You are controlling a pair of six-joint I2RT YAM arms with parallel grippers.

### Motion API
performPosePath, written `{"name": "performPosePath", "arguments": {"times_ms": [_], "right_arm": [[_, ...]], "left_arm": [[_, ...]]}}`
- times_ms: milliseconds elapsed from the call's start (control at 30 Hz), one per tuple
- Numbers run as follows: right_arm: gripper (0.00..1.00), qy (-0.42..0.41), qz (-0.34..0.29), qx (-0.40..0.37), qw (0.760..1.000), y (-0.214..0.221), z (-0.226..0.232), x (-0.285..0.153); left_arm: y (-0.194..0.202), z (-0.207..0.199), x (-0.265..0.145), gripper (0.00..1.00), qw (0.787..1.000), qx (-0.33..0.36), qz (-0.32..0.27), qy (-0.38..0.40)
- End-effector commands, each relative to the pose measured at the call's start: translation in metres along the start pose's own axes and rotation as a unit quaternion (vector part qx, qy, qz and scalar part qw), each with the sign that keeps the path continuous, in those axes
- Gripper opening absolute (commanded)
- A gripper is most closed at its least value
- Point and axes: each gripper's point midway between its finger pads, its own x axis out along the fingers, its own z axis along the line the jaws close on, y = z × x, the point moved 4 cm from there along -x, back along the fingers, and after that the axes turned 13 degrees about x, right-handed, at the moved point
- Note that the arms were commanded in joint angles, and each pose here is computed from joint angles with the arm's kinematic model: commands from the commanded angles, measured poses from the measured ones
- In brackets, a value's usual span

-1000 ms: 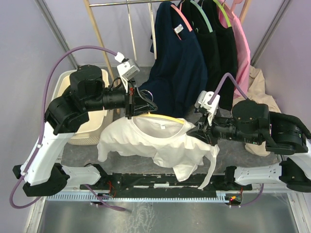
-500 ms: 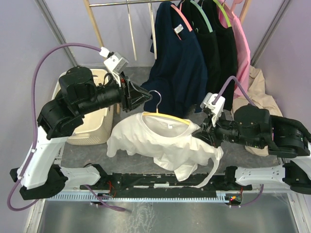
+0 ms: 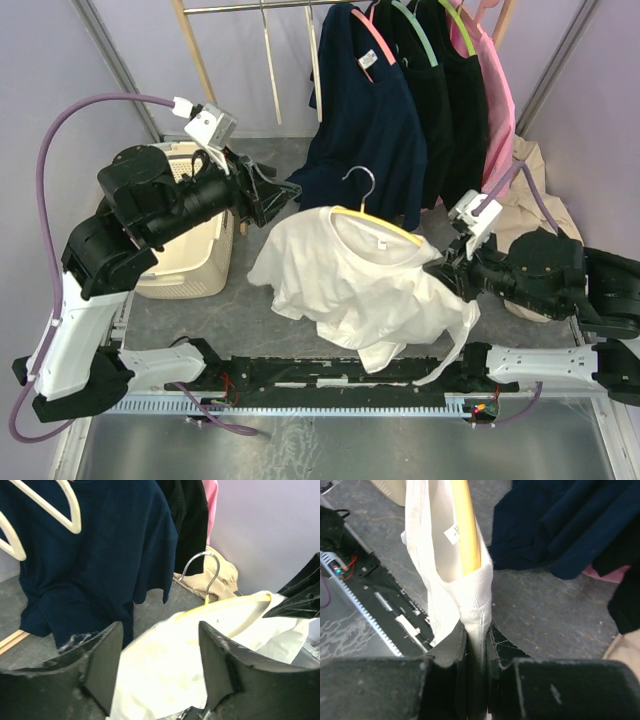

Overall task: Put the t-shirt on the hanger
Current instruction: Place the T-shirt on the hanger, then place the hanger at the clothesline.

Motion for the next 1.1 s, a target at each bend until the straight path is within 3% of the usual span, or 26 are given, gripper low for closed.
{"name": "performPosePath", "arguments": {"times_ms": [0, 100, 500, 867, 1067], "right_arm": [[0.01, 0.049, -0.076, 0.024, 0.996, -0.028, -0.017, -0.017], [0.01, 0.091, -0.081, 0.012, 0.992, -0.033, -0.029, -0.022], [0.01, 0.239, -0.183, 0.002, 0.954, -0.087, -0.053, -0.032], [0.01, 0.258, -0.234, -0.014, 0.937, -0.144, -0.019, 0.023], [0.01, 0.253, -0.234, 0.022, 0.938, -0.176, -0.032, 0.061]], "left_arm": [[-0.005, 0.007, -0.004, 0.77, 0.999, -0.02, -0.022, -0.031], [0.007, 0.01, -0.005, 0.82, 0.999, -0.026, -0.011, -0.046], [0.04, 0.011, -0.01, 0.84, 0.998, -0.04, 0.009, -0.055], [0.048, 0.007, -0.015, 0.84, 0.998, -0.041, 0.012, -0.043], [0.049, 0.006, -0.019, 0.84, 0.998, -0.04, 0.013, -0.041]]}}
